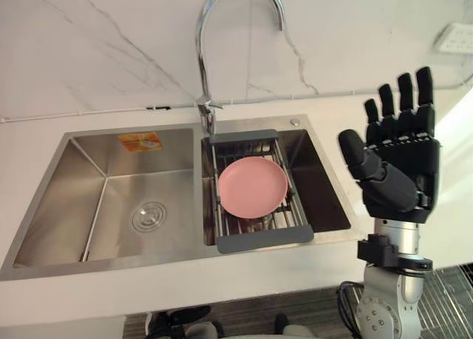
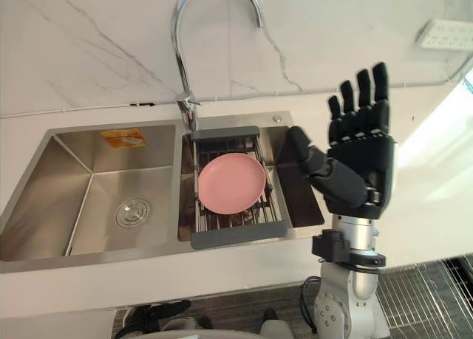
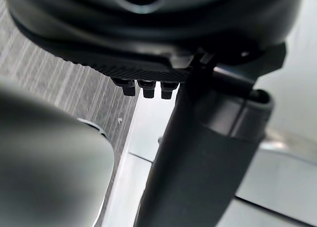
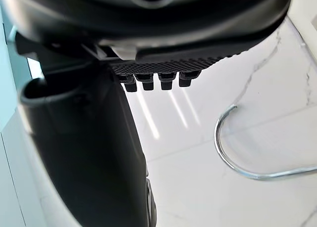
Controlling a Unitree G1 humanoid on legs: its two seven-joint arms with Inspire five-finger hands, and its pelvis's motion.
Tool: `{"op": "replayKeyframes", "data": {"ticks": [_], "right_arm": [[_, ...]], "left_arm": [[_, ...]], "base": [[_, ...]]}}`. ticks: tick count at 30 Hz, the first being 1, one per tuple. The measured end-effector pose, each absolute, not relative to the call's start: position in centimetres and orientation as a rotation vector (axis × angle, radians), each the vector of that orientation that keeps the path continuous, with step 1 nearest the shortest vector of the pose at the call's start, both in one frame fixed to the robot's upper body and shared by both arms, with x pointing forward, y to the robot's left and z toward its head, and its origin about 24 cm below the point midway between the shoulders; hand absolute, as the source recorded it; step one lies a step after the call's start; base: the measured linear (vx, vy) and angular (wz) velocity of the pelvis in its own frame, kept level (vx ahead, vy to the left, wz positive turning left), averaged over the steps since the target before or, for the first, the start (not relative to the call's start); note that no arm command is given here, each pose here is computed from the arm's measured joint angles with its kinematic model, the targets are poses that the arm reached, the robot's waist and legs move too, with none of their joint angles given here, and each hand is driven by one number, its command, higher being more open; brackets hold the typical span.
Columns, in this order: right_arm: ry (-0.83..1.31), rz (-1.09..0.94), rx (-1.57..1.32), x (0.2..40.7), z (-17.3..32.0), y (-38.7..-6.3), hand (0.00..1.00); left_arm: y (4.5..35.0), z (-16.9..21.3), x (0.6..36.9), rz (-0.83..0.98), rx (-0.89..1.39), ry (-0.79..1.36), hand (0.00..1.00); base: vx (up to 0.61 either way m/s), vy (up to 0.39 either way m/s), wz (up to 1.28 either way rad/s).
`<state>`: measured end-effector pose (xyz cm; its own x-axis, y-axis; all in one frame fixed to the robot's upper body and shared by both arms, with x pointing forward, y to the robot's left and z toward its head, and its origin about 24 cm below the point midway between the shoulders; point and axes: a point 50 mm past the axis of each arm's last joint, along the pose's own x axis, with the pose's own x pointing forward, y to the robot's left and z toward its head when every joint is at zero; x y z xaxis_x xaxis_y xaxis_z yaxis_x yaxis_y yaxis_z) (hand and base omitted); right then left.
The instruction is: Walk over to the sink, pick up the cup, carry it to the dishwasher, place the cup inside the dishwasher, then close the dishwasher door
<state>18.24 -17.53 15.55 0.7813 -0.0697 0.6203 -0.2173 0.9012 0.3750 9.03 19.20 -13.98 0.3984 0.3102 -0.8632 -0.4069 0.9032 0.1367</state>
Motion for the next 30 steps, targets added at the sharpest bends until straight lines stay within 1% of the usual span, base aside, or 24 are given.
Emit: {"op": "replayKeyframes", "data": {"ticks": [5, 6, 14, 17, 19, 21, 22, 24, 25, 27, 30], "right_arm": [[-0.692, 0.077, 0.439, 17.1, 15.9, -17.8, 1.00], [-0.648, 0.106, 0.393, 16.6, 15.0, -18.0, 1.00], [-0.639, 0.117, 0.379, 16.7, 15.0, -18.1, 1.00], [-0.603, 0.117, 0.348, 17.2, 14.4, -18.5, 1.00], [-0.558, 0.120, 0.278, 18.1, 13.9, -19.1, 1.00], [-0.463, 0.109, 0.109, 19.7, 13.1, -20.7, 1.00], [-0.439, 0.107, 0.052, 20.1, 13.1, -21.0, 1.00], [-0.372, 0.118, -0.182, 20.9, 13.2, -21.5, 1.00], [-0.362, 0.128, -0.252, 21.0, 13.3, -21.5, 1.00], [-0.332, 0.138, -0.466, 21.2, 13.7, -21.9, 1.00], [-0.317, 0.144, -0.663, 21.9, 14.6, -22.2, 1.00]], "left_arm": [[19.9, -14.1, 8.2, 0.490, -0.066, 1.097, 1.00], [19.6, -14.5, 6.1, 0.529, -0.081, 1.155, 1.00], [19.6, -14.8, 6.1, 0.524, -0.118, 1.138, 1.00], [19.9, -15.0, 6.6, 0.525, -0.147, 1.106, 1.00], [20.4, -15.2, 6.8, 0.531, -0.160, 1.092, 1.00], [21.0, -15.5, 7.0, 0.514, -0.165, 1.076, 1.00], [21.2, -15.5, 7.1, 0.514, -0.169, 1.069, 1.00], [22.2, -15.4, 7.2, 0.504, -0.147, 1.051, 1.00], [22.5, -15.4, 7.1, 0.503, -0.132, 1.048, 1.00], [23.4, -15.8, 5.3, 0.520, -0.094, 1.117, 1.00], [24.2, -15.9, 4.1, 0.560, -0.095, 1.148, 1.00]], "base": [[-0.03, -0.023, -0.17], [0.00, 0.000, 0.00], [-0.01, -0.002, 0.03], [-0.07, -0.012, 0.06], [-0.09, -0.015, 0.04], [-0.13, -0.012, 0.03], [-0.11, -0.022, -0.07], [-0.08, -0.007, -0.30], [-0.06, 0.004, -0.47], [0.01, 0.003, -0.29], [0.05, -0.029, -0.04]]}}
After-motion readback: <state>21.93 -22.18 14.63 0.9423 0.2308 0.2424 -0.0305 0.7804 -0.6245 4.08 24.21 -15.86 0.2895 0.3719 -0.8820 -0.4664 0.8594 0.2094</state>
